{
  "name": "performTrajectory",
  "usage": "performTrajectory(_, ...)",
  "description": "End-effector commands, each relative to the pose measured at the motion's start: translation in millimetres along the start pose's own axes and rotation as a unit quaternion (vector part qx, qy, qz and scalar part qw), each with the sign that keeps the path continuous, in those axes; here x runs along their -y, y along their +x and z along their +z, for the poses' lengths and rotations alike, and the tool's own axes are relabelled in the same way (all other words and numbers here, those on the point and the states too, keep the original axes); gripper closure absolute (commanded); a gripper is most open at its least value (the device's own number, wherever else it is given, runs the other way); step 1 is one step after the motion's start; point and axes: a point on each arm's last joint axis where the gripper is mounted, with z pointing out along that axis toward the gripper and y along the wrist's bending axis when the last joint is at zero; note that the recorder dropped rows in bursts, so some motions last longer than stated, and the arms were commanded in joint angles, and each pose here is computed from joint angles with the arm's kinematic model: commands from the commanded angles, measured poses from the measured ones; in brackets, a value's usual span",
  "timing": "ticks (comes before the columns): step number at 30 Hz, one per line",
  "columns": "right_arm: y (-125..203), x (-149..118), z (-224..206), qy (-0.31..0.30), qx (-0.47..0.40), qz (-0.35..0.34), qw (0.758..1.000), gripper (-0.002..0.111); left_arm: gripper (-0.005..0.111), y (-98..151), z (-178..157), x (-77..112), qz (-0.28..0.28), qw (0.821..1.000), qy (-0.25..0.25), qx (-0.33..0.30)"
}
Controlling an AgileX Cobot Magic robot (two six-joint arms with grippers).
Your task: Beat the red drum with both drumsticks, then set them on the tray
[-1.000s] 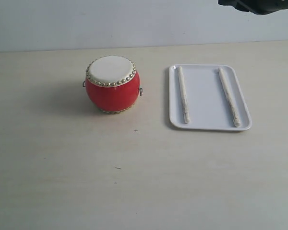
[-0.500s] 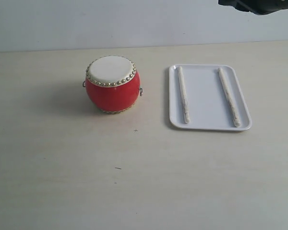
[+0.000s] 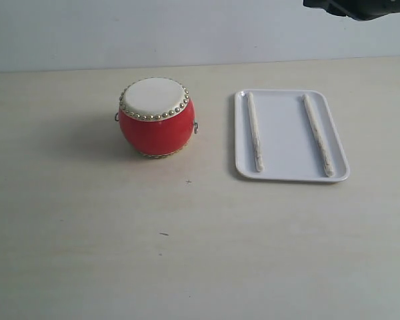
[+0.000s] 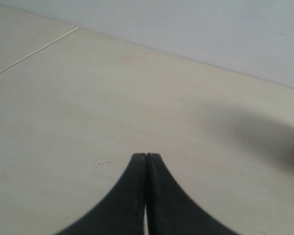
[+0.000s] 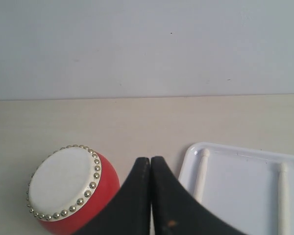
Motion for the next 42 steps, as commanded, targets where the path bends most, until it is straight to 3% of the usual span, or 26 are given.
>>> performTrajectory(1,0,2,-1,0.005,0.004,-0.003,1.0,0.108,0.107,0,0,-0.3,0.003,1.0,-0.001,0.003)
performTrajectory(21,-5,-1,-10,0.002,0.018,-0.005,1.0,0.108,0.107,0,0,-0.3,0.003,1.0,-0.001,0.003)
performTrajectory(23,-17,-9,-35,-0.007,0.055,-0.012,0.998,0.108,0.107,0,0,-0.3,0.003,1.0,-0.001,0.003)
performTrajectory(28,-46,-40,-158,-0.045,0.222,-0.044,0.973,0.108,0.107,0,0,-0.3,0.003,1.0,-0.001,0.003)
performTrajectory(33,-26,-61,-299,-0.059,0.4,-0.118,0.907,0.108,0.107,0,0,-0.3,0.003,1.0,-0.001,0.003)
performTrajectory(38,-5,-65,-347,-0.047,0.456,-0.162,0.874,0.108,0.107,0,0,-0.4,0.004,1.0,-0.002,0.003)
performTrajectory(42,9,-66,-361,-0.037,0.454,-0.2,0.868,0.108,0.107,0,0,-0.4,0.004,1.0,-0.002,0.003)
